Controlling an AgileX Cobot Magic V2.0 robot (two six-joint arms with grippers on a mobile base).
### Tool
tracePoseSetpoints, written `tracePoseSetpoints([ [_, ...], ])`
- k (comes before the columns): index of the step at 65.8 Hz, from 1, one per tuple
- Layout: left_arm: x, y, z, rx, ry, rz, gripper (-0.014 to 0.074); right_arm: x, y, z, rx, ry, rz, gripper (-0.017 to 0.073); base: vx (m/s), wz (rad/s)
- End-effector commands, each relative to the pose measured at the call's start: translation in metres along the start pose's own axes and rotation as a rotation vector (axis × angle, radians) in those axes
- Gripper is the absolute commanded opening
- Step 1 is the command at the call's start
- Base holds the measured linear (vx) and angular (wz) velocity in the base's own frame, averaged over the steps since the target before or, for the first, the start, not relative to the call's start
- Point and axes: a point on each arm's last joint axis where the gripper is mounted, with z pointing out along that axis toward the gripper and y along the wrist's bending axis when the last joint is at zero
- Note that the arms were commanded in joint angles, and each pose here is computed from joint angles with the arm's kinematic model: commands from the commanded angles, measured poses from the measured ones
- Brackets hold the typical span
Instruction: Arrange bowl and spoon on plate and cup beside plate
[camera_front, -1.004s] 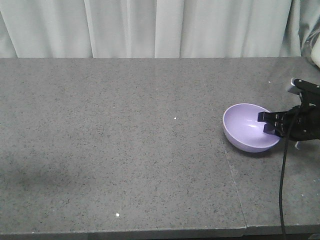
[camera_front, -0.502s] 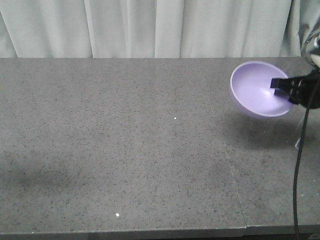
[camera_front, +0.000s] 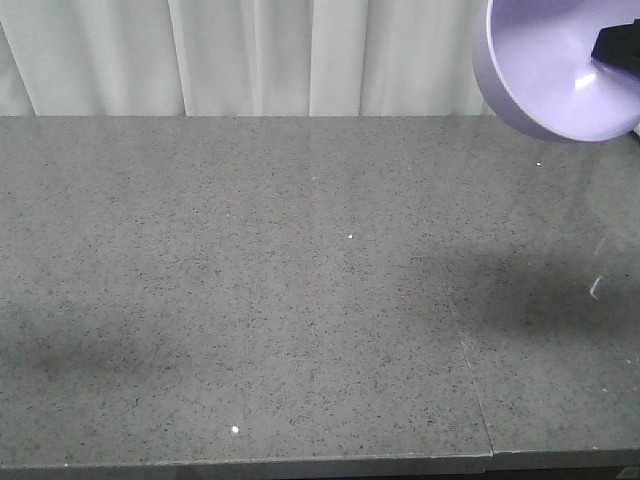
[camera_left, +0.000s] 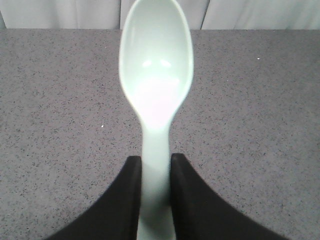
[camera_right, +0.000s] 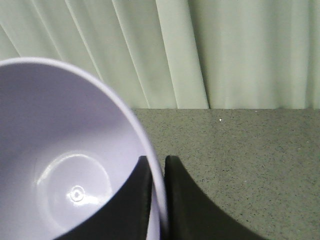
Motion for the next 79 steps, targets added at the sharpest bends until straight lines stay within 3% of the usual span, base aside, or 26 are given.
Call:
tracePoseSetpoints([
  [1,-0.0110,-0.0047,-0.0124,0.028,-0.106,-0.007,-0.0007,-0.0161,0.0126,-0.0163,-0.021,-0.086,-0.015,-0.0010,0.00,0.00],
  [79,-0.0053,-0.0044,-0.0119,0.024,-0.044,-0.007,-0.0007,-0.0181,0.0189,-0.0252,-0.030,-0.102,-0.030,-0.0010,0.00,0.00],
])
